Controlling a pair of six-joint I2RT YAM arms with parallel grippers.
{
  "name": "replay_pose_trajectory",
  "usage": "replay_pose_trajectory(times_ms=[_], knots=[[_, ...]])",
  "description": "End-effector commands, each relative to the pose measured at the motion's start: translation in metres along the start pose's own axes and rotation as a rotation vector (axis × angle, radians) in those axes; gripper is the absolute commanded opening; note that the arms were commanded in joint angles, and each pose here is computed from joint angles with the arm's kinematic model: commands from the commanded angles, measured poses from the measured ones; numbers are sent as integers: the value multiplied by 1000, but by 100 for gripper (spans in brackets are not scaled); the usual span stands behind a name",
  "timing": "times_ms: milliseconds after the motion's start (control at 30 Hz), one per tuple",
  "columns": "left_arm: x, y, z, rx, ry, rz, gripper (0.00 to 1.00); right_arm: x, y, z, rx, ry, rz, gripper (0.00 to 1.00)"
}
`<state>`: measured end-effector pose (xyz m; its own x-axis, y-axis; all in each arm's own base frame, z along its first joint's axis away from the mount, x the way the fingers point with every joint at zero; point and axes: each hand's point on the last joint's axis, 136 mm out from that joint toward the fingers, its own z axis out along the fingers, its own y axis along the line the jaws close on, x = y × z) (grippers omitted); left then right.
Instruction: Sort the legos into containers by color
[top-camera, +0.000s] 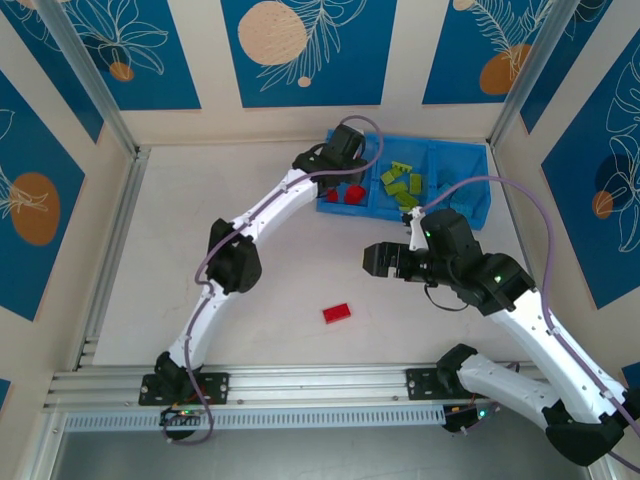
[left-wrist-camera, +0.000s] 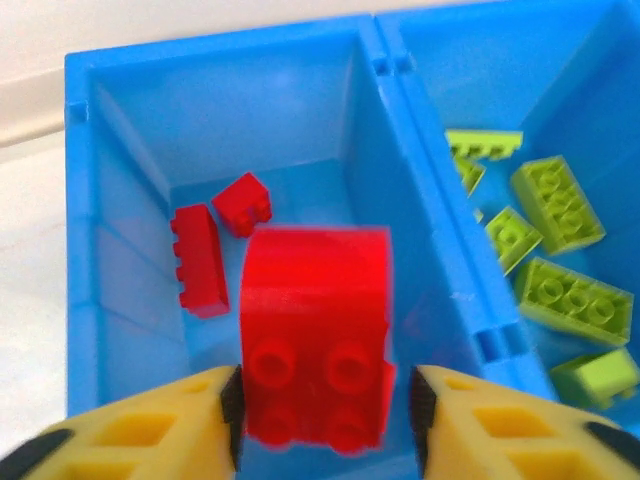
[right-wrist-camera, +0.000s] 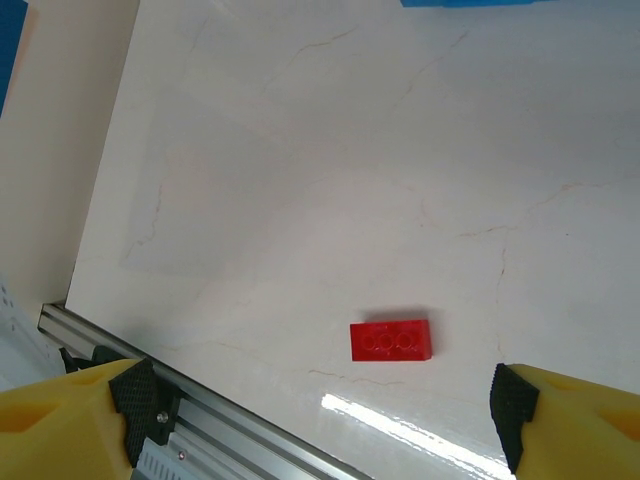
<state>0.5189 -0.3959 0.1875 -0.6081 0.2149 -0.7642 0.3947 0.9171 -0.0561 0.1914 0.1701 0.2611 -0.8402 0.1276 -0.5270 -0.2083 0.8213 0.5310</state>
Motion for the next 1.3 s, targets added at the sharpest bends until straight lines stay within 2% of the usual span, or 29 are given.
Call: replay_pose_trajectory(times_ms=[0, 67, 200, 367, 467, 533, 700, 800, 933, 1033, 1267], knots=[[-36, -5, -28, 66, -80, 44, 65, 1, -3, -4, 17, -2, 18, 89], [-41, -6, -39, 82, -84, 26, 70, 1, -3, -5, 15, -3, 18, 89], [-41, -14, -78, 153, -53, -12, 70, -2, -4, -7, 29, -19, 14, 89], [-6, -21, -141, 268, -14, -86, 70, -8, -16, -7, 79, -57, 32, 89], [41, -18, -178, 292, 28, -107, 70, -10, -28, -6, 121, -79, 59, 89], [79, -23, -203, 331, 62, -72, 70, -11, -36, -4, 138, -88, 78, 89], [171, -42, -246, 454, 144, 196, 72, -16, -47, 1, 136, -104, 131, 90], [218, -45, -246, 454, 244, 312, 73, -18, -50, 4, 115, -104, 161, 90], [267, -64, -230, 519, 400, 375, 77, -18, -51, 6, 103, -93, 184, 90], [288, -80, -215, 531, 470, 438, 83, -14, -53, 5, 109, -83, 193, 90], [319, -93, -174, 497, 558, 513, 83, -7, -57, -4, 126, -86, 203, 90]])
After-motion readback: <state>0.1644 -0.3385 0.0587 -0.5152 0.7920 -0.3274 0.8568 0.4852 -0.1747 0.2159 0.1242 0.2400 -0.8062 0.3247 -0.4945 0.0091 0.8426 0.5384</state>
